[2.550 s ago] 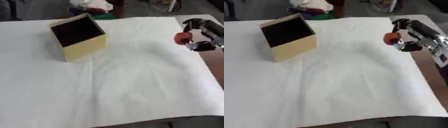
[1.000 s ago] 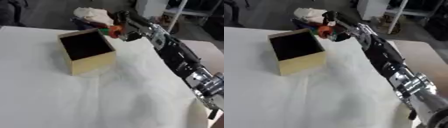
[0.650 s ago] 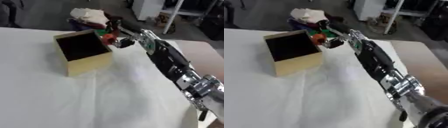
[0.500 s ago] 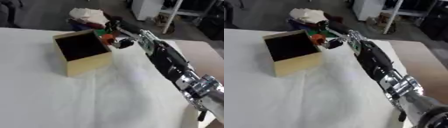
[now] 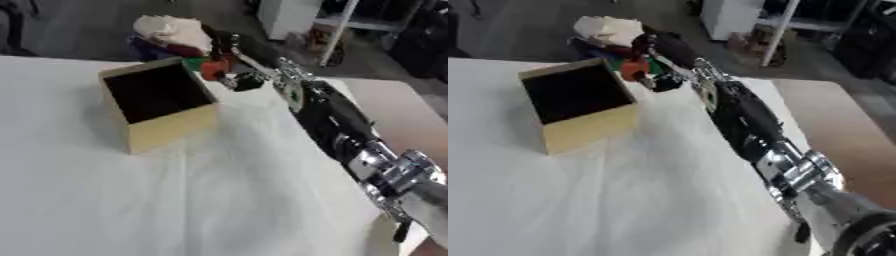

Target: Pick up objects on the table and place them in the box.

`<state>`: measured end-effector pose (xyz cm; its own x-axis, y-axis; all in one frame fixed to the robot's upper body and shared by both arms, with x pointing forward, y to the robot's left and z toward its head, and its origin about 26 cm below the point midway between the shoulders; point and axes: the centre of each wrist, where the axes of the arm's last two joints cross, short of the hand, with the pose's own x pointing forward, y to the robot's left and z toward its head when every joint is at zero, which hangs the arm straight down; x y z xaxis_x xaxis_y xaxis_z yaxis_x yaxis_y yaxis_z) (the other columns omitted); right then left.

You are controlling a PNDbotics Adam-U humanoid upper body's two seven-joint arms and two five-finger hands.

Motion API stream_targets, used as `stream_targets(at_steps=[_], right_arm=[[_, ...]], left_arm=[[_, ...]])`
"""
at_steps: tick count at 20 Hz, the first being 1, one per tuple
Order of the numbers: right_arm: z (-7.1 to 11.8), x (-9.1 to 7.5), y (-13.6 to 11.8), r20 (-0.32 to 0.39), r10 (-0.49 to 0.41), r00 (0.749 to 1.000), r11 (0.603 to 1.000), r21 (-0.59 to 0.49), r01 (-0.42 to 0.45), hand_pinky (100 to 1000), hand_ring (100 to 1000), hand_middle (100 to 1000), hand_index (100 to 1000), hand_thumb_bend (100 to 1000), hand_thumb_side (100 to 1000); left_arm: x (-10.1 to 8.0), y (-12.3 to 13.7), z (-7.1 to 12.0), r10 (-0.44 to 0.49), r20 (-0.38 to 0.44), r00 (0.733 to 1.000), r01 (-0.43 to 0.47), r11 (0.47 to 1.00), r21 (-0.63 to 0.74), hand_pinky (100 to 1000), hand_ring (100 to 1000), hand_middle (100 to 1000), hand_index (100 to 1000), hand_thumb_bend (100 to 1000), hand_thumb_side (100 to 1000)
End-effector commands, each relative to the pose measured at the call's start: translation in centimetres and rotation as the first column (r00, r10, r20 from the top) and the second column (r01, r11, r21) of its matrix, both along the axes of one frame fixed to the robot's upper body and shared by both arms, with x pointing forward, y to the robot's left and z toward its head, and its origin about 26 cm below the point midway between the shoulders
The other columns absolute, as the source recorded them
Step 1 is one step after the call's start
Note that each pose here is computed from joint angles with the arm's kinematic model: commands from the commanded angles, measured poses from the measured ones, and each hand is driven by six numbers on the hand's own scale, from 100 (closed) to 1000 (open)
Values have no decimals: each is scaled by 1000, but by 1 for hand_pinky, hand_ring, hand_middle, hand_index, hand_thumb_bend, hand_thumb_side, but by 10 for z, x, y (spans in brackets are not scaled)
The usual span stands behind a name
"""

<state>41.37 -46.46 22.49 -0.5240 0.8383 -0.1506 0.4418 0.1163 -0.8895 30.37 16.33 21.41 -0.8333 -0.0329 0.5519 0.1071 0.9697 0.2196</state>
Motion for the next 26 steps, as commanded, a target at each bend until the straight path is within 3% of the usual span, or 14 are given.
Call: stream_targets(at_steps=[1,5,11,12,13,17,22,26], right_arm=[[36,-4,4,90,45,995,998,-52,-41,782,800,624,428,100,100],[40,-1,20,83,107,991,991,-86,-100,788,820,648,444,100,111],[30,9,33,-4,142,990,983,-115,-142,798,854,678,469,100,163],[27,10,35,-19,145,989,982,-117,-146,798,857,680,476,100,129],[24,12,36,-36,150,988,981,-121,-153,798,860,685,503,100,184],[13,17,41,-82,149,985,979,-127,-159,801,871,699,573,100,194],[7,20,48,-96,134,986,974,-168,-148,821,896,748,769,100,215],[0,21,46,-142,59,988,969,-230,-91,840,917,785,896,100,236]], left_arm=[[-3,0,7,-7,31,999,7,1000,3,790,659,614,867,100,783],[-3,0,8,-10,35,999,10,1000,3,789,659,614,866,100,783],[-3,-1,10,-20,45,999,20,1000,-3,788,658,615,866,100,781],[-3,-1,10,-21,46,999,21,1000,-4,788,658,615,866,100,794],[-3,-1,10,-22,48,999,22,1000,-4,788,658,615,866,100,781],[-3,-2,11,-24,45,999,24,1000,-8,788,658,614,866,100,781],[-3,-2,11,-23,44,999,23,1000,-8,788,659,614,866,100,782],[-3,-1,11,-20,43,999,20,1000,-9,788,659,614,866,100,782]])
